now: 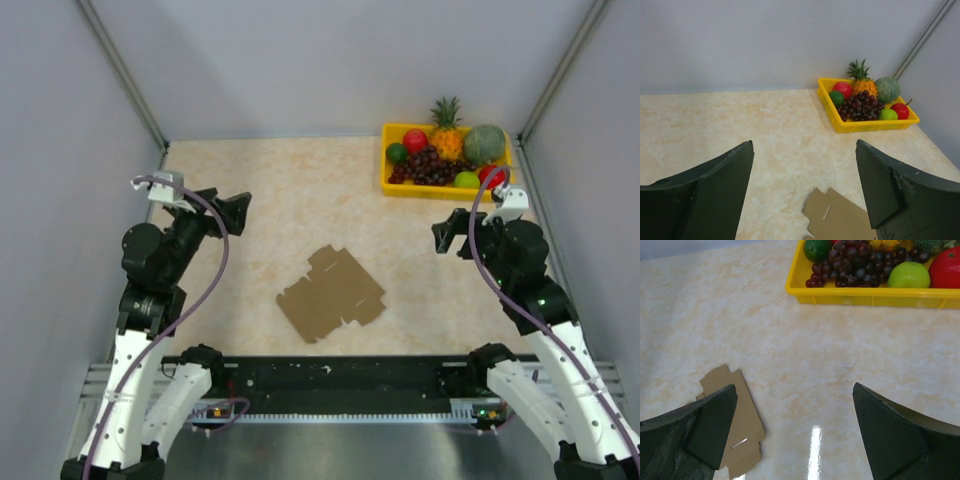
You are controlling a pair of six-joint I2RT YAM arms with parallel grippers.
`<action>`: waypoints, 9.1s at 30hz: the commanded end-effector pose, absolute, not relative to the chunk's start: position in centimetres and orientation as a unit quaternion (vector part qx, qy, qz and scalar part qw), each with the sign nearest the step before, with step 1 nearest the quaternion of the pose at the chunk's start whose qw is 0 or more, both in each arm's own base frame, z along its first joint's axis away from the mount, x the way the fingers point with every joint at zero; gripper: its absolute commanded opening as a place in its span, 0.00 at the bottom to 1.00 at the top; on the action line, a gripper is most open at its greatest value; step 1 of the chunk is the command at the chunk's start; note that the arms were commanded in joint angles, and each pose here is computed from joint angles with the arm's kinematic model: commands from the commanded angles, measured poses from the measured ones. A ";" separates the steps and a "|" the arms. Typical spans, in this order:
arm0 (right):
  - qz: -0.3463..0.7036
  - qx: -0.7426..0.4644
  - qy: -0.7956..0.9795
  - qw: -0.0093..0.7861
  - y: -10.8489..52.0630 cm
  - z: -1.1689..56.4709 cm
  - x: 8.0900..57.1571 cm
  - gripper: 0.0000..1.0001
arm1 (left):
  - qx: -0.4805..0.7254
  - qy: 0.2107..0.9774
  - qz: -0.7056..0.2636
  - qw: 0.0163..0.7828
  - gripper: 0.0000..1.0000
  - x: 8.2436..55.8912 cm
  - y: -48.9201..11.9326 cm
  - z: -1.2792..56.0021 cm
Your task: Fold the paper box
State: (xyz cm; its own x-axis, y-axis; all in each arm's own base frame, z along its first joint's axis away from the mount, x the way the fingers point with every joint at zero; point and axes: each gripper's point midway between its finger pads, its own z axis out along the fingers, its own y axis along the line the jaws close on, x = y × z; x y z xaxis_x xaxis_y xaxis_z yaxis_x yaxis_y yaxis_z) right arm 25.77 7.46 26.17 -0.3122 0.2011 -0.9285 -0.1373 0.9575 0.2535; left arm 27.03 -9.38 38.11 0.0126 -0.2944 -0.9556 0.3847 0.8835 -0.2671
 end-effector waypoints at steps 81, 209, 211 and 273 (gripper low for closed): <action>0.264 -0.062 0.939 0.211 25.7 2.0 26.1 0.00 | 0.033 0.936 -0.282 0.209 0.63 35.3 -26.8 5.7; 0.292 -0.058 0.938 0.177 26.4 0.8 24.8 0.00 | -0.023 0.919 -0.289 0.269 0.80 23.2 -25.2 10.2; 0.297 -0.064 0.936 0.180 26.6 1.1 24.8 0.00 | -0.034 0.920 -0.279 0.273 0.81 23.3 -23.3 10.5; 0.521 -0.350 0.752 0.200 30.0 19.0 27.9 0.64 | 0.265 0.834 -0.342 0.342 0.00 27.2 -22.8 15.9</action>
State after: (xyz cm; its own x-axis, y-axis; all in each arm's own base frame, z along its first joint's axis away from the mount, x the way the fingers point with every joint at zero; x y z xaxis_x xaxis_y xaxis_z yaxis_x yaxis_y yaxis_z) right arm 31.06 28.48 18.70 -0.6983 -0.2353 -0.6760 -0.6954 0.4472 0.5626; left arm 27.69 -21.86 12.93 -0.7287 0.1506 -0.6681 0.5463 0.7162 -0.4344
